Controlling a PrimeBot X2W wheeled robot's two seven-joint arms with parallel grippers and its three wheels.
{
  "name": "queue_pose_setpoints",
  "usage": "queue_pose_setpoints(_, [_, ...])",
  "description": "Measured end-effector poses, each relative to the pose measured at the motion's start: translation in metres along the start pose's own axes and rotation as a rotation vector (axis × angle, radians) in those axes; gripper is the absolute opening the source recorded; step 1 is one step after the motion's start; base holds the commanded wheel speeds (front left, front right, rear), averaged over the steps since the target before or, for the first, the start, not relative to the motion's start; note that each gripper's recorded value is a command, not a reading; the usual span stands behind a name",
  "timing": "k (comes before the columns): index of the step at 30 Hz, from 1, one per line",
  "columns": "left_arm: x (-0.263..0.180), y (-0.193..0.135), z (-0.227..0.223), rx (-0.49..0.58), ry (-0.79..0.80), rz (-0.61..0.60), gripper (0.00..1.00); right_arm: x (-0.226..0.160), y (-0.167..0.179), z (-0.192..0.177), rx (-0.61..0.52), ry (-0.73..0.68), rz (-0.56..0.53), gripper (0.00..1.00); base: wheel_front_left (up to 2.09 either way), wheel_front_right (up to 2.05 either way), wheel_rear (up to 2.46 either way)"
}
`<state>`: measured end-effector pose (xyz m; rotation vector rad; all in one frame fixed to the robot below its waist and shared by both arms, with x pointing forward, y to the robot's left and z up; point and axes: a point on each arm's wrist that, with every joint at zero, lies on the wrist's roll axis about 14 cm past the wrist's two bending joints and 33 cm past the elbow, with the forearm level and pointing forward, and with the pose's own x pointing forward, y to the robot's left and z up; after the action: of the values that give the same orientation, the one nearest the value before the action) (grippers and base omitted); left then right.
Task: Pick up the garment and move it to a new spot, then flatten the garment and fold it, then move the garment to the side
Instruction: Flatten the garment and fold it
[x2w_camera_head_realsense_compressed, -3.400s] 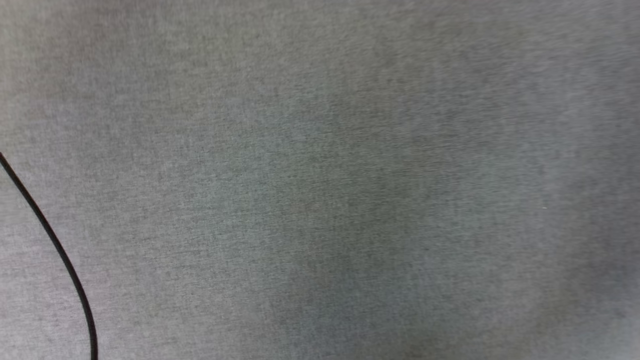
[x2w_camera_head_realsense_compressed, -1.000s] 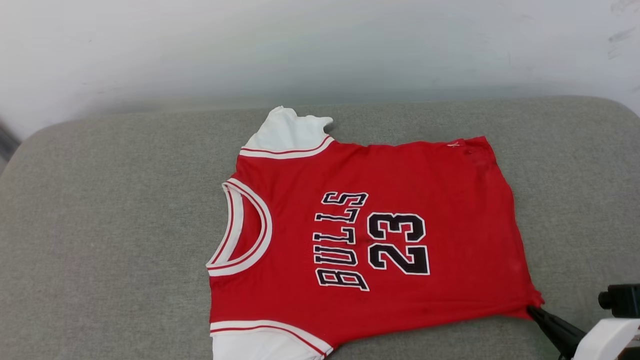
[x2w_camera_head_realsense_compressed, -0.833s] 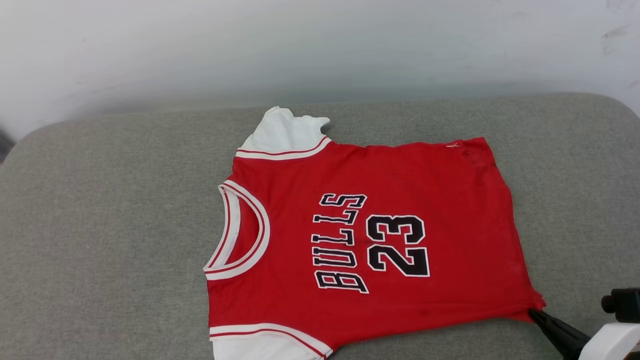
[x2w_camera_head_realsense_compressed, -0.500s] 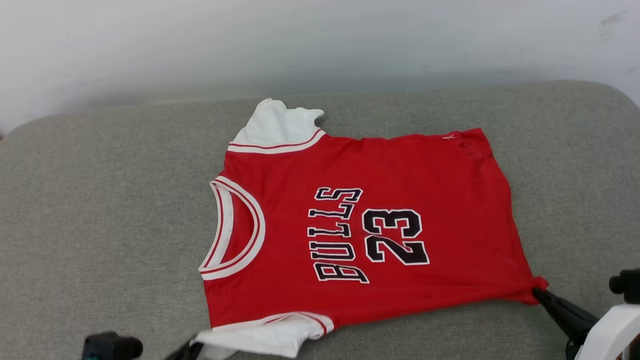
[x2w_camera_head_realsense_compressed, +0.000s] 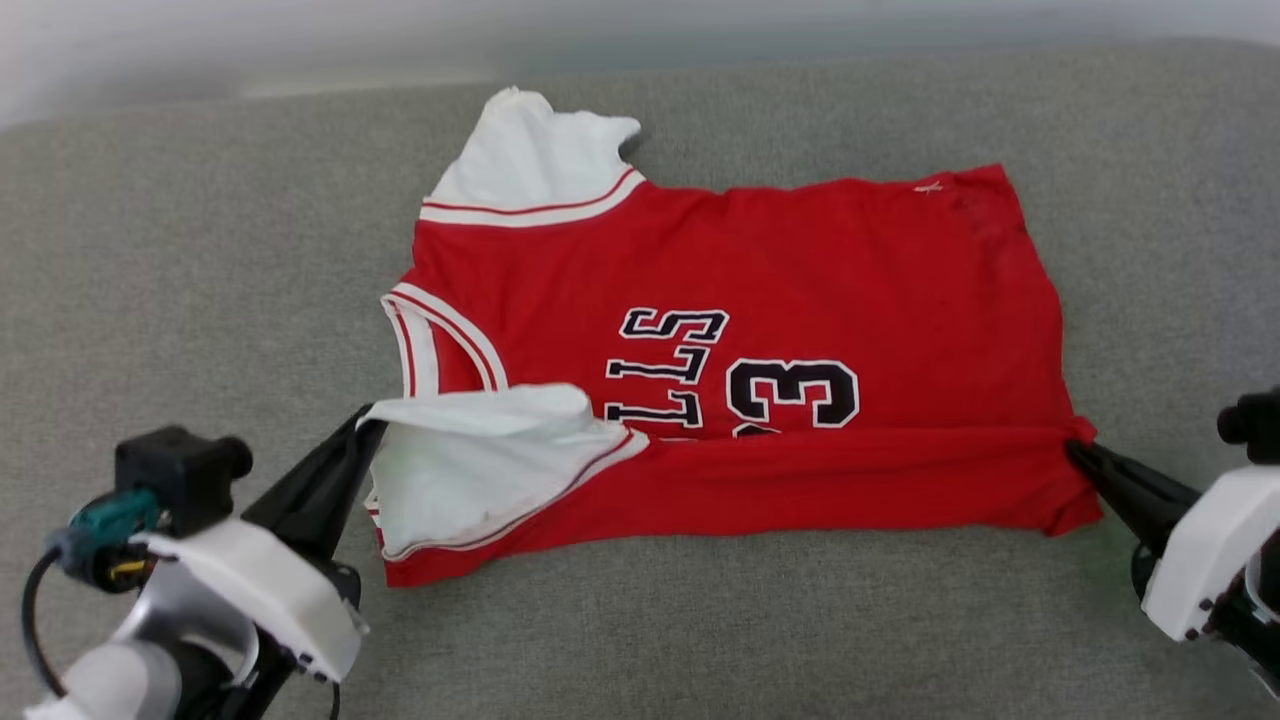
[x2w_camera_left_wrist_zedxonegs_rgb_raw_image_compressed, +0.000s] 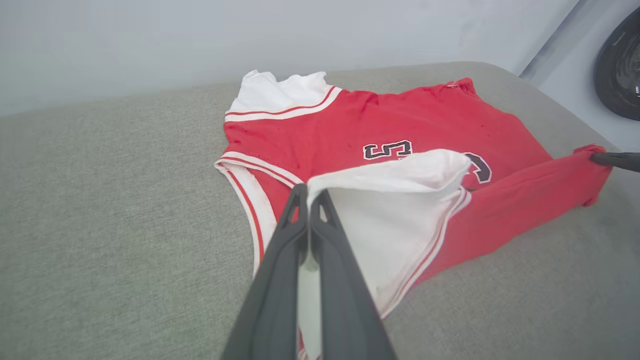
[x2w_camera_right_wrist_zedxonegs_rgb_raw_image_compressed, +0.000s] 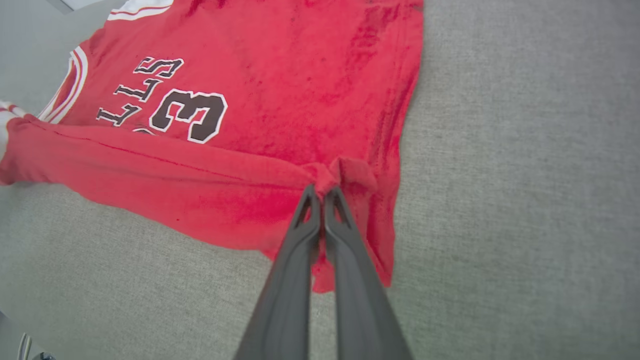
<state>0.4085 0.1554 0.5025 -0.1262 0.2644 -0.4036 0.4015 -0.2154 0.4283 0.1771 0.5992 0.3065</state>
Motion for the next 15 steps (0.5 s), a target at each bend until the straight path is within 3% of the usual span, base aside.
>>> queue_pose_setpoints(15, [0.054, 0.029, -0.061, 0.088, 0.199, 0.039, 0.00, 0.044, -0.006, -0.021, -0.056, 0.154, -0.024, 0.00, 0.00, 0.00, 0.00])
